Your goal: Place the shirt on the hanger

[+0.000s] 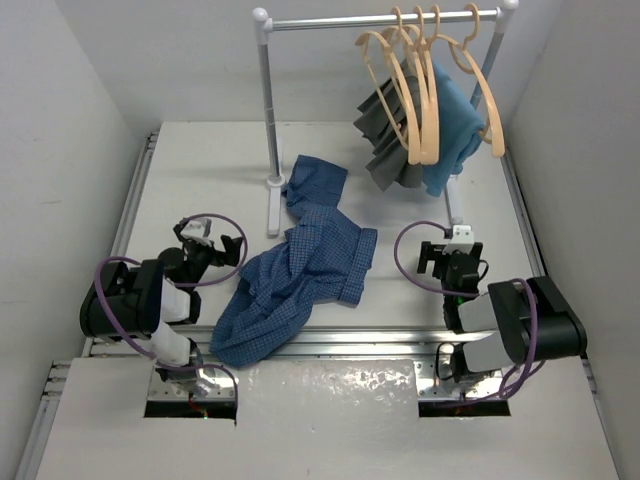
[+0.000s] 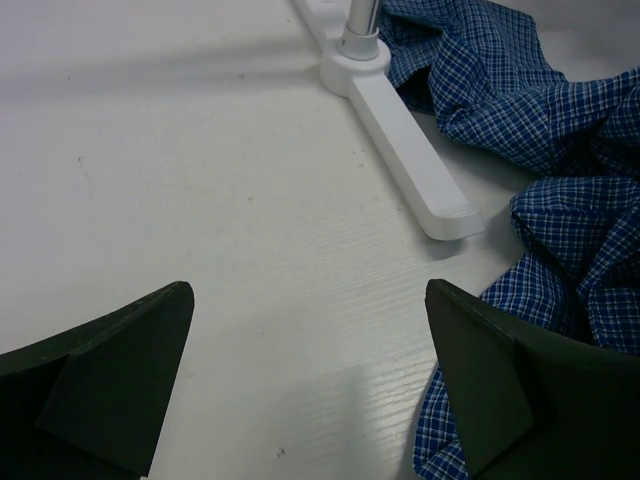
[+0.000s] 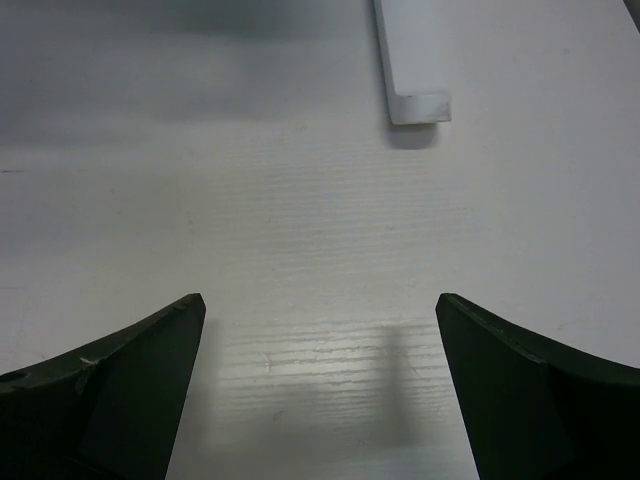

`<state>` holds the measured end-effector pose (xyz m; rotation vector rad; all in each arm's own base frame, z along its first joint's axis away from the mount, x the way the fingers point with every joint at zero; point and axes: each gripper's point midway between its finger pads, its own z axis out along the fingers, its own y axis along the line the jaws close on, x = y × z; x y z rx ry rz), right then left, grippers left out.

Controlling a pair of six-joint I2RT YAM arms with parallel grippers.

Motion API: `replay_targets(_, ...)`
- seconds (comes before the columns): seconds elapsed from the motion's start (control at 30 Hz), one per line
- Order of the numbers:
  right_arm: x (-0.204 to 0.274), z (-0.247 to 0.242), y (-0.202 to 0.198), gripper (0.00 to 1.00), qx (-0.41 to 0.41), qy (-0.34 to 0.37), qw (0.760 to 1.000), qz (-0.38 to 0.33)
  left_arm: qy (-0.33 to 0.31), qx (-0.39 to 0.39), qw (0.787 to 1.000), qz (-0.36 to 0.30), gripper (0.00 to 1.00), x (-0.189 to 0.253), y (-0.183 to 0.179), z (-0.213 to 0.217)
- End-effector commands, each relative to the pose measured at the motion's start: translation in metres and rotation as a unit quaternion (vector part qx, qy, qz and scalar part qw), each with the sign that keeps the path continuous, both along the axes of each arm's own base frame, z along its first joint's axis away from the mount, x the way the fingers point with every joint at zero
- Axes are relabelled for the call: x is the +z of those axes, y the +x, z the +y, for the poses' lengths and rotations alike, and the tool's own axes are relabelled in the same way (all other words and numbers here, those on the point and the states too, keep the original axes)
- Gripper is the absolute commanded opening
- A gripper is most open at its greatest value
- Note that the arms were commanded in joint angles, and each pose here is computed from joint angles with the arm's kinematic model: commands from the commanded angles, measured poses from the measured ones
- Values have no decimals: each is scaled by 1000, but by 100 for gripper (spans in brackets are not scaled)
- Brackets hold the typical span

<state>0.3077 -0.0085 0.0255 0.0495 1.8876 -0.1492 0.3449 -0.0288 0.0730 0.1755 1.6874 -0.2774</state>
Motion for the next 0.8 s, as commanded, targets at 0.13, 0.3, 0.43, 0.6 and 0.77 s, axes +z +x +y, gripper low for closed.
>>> replay_targets(0.13, 18, 14, 13, 99, 27, 19, 999, 18, 40, -35, 994, -92, 100, 45, 10, -16)
replay_targets(0.3, 35, 34, 15, 99, 54, 76, 995, 26, 36, -31, 995, -88, 100, 45, 14, -15)
replay_targets(0.43, 45, 35, 14, 99, 55, 83, 995, 4, 32, -30, 995, -86, 100, 44, 14, -14)
replay_targets(0.6, 39, 28, 10, 99, 36, 81, 996, 6, 29, -24, 995, -92, 100, 46, 8, -13)
replay_targets(0.77, 54, 53, 5, 98, 109, 89, 990, -11, -11, -38, 994, -105, 99, 79, 9, 1)
